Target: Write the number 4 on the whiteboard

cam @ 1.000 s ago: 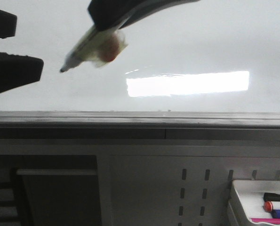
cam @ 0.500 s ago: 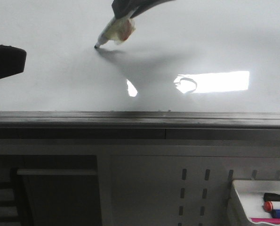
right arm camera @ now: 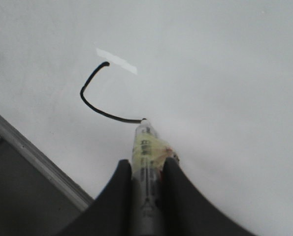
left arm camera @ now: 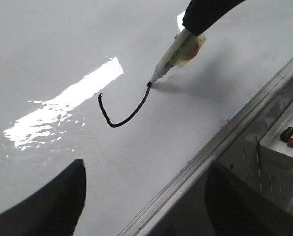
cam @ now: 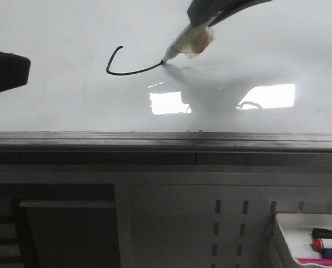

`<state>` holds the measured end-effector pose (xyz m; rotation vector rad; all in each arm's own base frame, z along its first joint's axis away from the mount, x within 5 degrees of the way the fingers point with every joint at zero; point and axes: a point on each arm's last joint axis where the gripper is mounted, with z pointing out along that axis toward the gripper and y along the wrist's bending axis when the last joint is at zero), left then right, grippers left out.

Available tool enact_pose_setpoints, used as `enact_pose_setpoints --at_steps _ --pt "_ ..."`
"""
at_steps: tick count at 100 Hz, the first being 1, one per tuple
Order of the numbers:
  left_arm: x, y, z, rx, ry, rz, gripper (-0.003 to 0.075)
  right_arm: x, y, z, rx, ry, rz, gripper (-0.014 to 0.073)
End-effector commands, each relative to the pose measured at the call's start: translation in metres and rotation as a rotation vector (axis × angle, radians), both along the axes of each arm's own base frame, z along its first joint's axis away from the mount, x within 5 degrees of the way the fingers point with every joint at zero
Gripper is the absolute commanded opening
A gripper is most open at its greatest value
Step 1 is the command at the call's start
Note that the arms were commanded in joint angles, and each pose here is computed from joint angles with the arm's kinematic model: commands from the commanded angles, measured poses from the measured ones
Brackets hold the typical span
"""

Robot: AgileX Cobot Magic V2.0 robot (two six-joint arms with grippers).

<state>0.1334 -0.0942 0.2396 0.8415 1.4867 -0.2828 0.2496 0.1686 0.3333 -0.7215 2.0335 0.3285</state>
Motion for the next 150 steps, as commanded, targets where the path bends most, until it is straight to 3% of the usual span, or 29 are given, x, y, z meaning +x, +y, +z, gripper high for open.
enact_pose_setpoints --at_steps 1,16,25,49,77,117,126,139,150 --pt "0.001 -0.002 0.017 -0.087 -0.069 -0.014 0.0459 0.000 0.008 0.037 0.061 -0.168 0.035 -0.0062" --pt "0.001 -0.002 0.017 -0.087 -0.069 -0.014 0.0459 0.018 0.016 0.028 0.040 -0.145 0.025 -0.0062" --pt "0.001 -0.002 0.017 -0.087 -0.069 -0.014 0.0459 0.021 0.020 0.013 0.006 -0.067 0.030 -0.0062" --pt "0.002 -0.005 0.017 -0.053 -0.107 -0.037 0.0459 -0.008 0.033 -0.017 -0.063 0.108 0.114 -0.0062" --pt "0.017 -0.023 -0.006 0.000 -0.088 -0.134 0.0459 -0.031 0.055 -0.008 -0.060 0.126 0.214 -0.0064" --pt "0.030 -0.038 -0.030 -0.035 -0.037 -0.221 0.0451 -0.059 0.076 0.014 -0.067 0.182 0.335 -0.0064" --pt "0.031 -0.039 -0.032 -0.033 -0.029 -0.222 0.0333 -0.060 0.077 0.014 -0.059 0.202 0.336 -0.0064" --pt "0.030 -0.039 -0.032 -0.029 -0.030 -0.228 -0.0016 -0.061 0.077 0.014 -0.058 0.206 0.337 -0.0064" --pt "0.030 -0.039 -0.032 -0.026 -0.032 -0.233 -0.0020 -0.061 0.077 0.014 -0.056 0.210 0.337 -0.0064"
